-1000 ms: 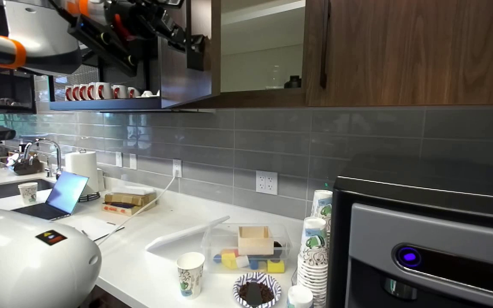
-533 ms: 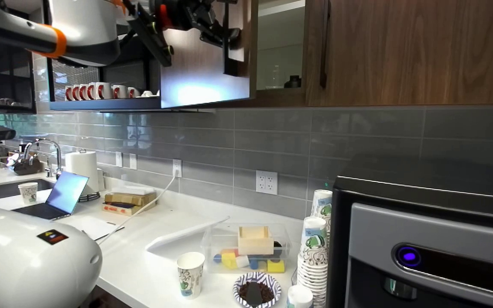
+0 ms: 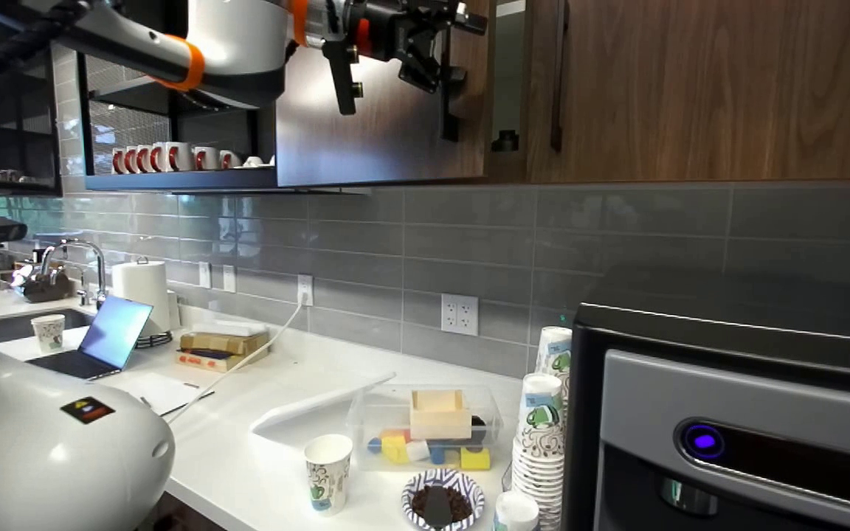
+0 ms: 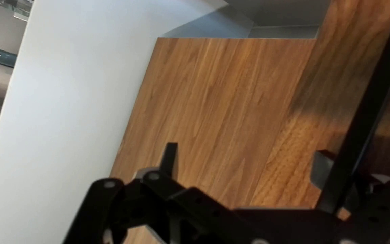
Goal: Partially open the cupboard's left door, then close it
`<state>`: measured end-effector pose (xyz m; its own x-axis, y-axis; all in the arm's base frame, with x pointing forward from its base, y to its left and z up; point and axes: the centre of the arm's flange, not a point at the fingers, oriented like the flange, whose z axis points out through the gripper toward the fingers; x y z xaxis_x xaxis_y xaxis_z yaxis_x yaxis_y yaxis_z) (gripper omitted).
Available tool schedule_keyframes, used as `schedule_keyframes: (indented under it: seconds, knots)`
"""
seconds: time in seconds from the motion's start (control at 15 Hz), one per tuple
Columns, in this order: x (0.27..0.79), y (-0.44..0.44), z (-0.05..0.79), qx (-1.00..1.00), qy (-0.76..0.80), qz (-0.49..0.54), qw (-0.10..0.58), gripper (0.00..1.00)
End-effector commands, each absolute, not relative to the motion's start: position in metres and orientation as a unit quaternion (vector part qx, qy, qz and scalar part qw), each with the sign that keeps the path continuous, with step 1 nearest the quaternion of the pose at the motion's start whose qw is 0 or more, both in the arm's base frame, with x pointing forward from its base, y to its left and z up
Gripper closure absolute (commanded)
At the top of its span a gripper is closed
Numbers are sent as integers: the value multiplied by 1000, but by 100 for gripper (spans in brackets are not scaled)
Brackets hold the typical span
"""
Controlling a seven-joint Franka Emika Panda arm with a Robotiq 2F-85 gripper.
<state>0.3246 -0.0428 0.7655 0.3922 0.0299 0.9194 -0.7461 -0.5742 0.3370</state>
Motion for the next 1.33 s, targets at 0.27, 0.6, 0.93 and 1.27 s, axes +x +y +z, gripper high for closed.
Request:
schedule_keyframes:
  seconds: [0.27, 0.6, 0.93, 1.27]
  knots:
    - [404, -52, 813, 749, -182, 511, 381, 0]
    - [440, -53, 811, 772, -144, 510, 351, 0]
    - [442, -40, 803, 792, -124, 500, 328, 0]
    - [436, -15, 792, 794, -104, 500, 330, 0]
